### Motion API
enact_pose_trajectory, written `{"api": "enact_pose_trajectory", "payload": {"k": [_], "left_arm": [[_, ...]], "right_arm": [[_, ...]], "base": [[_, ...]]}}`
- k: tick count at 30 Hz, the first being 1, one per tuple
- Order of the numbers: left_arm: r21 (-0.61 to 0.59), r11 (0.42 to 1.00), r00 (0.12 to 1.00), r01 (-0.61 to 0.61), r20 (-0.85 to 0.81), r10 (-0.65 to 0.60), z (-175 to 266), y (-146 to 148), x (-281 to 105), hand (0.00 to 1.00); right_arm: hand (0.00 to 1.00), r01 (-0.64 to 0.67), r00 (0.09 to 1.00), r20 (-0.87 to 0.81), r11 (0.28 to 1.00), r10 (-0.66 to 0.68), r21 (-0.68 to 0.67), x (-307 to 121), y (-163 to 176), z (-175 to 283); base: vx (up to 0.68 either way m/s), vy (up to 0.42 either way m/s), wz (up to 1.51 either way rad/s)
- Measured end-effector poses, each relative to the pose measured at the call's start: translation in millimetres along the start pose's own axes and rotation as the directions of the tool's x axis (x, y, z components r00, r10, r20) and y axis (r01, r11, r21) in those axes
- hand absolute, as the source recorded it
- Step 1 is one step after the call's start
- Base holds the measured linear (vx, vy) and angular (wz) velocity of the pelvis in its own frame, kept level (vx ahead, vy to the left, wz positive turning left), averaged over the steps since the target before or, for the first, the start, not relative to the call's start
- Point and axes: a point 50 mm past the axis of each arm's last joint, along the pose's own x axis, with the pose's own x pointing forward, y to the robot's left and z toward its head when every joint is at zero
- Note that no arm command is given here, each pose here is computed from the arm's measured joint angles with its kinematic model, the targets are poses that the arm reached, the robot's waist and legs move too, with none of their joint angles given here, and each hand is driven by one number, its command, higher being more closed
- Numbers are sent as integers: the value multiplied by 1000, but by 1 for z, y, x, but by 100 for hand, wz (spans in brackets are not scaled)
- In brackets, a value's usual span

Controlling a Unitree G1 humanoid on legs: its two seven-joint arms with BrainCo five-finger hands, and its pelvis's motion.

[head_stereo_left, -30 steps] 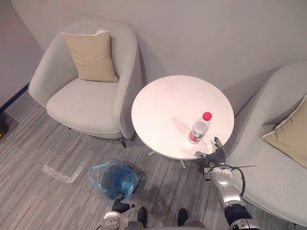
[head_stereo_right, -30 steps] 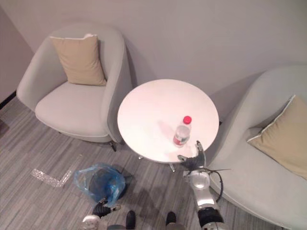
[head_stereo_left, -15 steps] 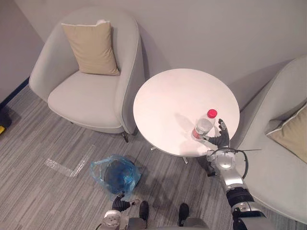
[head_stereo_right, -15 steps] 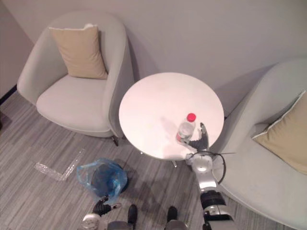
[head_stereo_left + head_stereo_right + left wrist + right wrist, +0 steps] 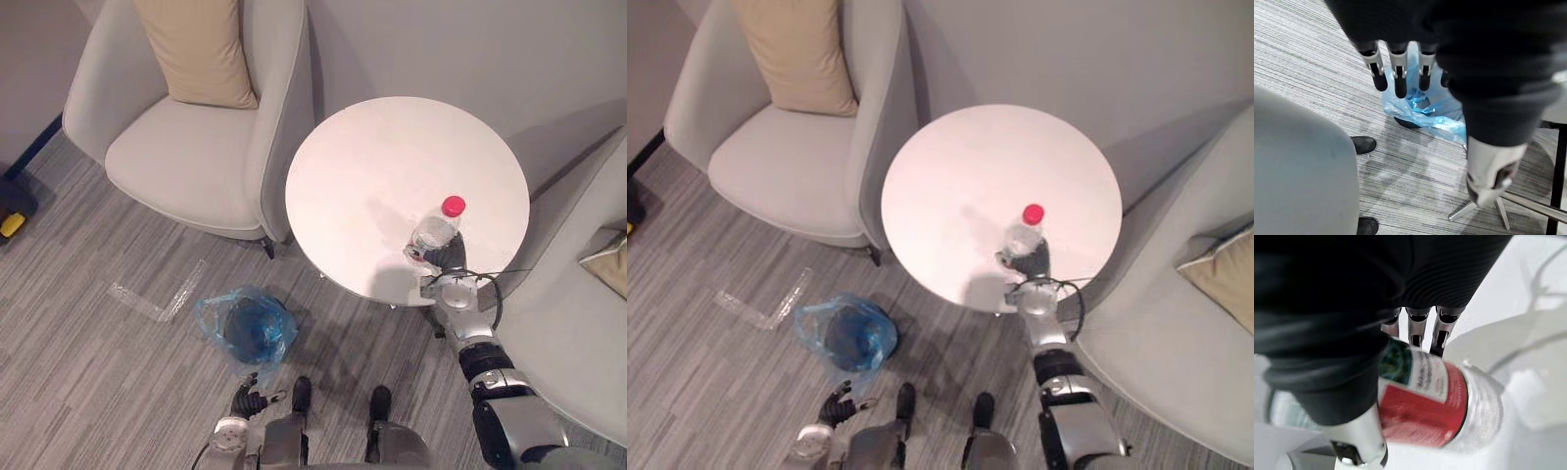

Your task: Gather rubbish on tea table into small bin, then transfer packed bag to large trash can.

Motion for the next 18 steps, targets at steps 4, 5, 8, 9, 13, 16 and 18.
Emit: {"api": "enact_pose_trajectory", "payload": {"k": [4,5,8,9,13,16,18], "left_arm": [[1,1000,1000,0,5,0,2,0,1,0],[1,1000,1000,0,5,0,2,0,1,0],[2,1000,1000,0,6,0,2,0,1,0],[2,1000,1000,1,6,-1,2,0,1,0],[4,1000,1000,1,1,-1,2,0,1,0],[5,1000,1000,1,-5,-1,1,0,1,0],[14,1000,1000,1,-15,-1,0,0,1,0]], "right_arm": [[100,-12,1000,-5,1000,12,-9,1,2,1],[100,-19,1000,-8,1000,18,-14,1,4,0],[100,-23,1000,-3,1000,23,-14,0,4,0],[100,-22,999,23,1000,22,-7,-4,2,3],[100,-35,995,99,999,33,13,-18,-1,9],[100,-58,986,158,998,58,-3,-39,-5,10],[100,-78,979,188,997,78,-5,-52,-6,10]], "base": [[8,3,1],[33,16,4],[23,23,4],[18,28,7],[2,15,0],[-20,22,-9],[-31,20,-23]]}}
